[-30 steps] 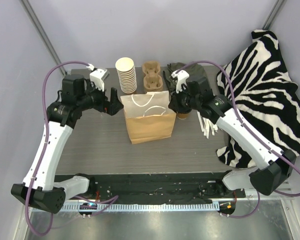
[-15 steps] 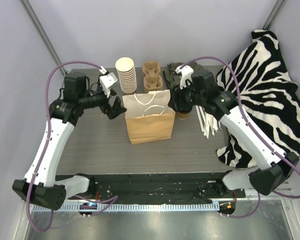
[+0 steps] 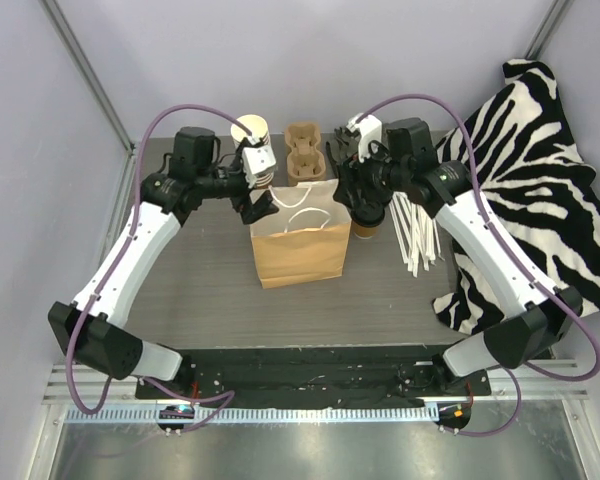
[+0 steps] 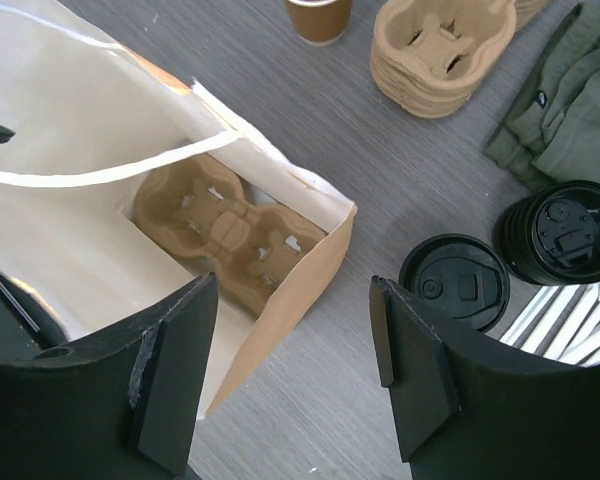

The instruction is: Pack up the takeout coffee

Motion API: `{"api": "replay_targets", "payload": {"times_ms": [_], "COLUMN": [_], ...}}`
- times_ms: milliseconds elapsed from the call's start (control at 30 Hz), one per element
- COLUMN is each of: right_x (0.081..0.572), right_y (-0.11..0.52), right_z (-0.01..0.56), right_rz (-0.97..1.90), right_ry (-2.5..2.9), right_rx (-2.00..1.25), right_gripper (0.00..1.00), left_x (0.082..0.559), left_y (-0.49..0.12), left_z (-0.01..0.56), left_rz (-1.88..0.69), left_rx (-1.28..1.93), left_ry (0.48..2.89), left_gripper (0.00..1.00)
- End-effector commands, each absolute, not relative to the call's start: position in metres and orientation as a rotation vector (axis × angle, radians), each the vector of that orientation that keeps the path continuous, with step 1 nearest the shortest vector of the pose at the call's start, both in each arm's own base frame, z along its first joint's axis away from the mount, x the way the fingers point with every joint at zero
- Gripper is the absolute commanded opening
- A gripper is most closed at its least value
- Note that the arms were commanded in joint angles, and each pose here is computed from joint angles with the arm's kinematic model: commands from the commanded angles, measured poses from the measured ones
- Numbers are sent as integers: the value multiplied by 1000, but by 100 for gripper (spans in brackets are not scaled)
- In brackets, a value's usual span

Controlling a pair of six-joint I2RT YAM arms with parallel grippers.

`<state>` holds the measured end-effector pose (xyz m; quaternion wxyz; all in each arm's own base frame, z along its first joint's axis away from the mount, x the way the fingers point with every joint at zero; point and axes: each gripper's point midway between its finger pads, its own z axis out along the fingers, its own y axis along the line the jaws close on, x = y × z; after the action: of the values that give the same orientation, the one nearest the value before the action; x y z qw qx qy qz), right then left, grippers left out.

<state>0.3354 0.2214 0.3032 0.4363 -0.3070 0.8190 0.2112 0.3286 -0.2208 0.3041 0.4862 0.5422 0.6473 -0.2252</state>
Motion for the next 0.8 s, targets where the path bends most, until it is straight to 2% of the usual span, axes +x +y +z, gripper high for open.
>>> {"api": "replay_targets", "payload": {"times_ms": [0, 100, 300, 400, 500, 600, 767], "right_x": [348, 352, 354, 355, 356, 354, 352], "right_y": [225, 225, 231, 231, 229, 229, 227], "right_z": [308, 302, 296, 295, 295, 297, 299], "right_rz": [539, 563, 610, 609, 610, 618, 618], "right_ry": [1983, 1987, 1981, 1967, 1953, 1931, 1893], "right_rx": [-838, -855, -895, -920, -943, -974, -1017], "right_gripper": [70, 69, 60, 53, 48, 45, 42], "left_x": [342, 349, 374, 380, 386, 385, 391], "left_y": [-243, -253, -262, -268, -272, -276, -279], "left_z": [337, 343, 354, 356, 357, 351, 333], "left_rz": [-521, -546, -598, -643, -700, -777, -849], "left_rx": [1335, 1311, 1171, 1123, 1054, 1001, 913], "left_ry": [1408, 1390, 1463, 1512, 1560, 1651, 1800], "left_gripper": [91, 87, 66, 47, 33, 23, 13]}}
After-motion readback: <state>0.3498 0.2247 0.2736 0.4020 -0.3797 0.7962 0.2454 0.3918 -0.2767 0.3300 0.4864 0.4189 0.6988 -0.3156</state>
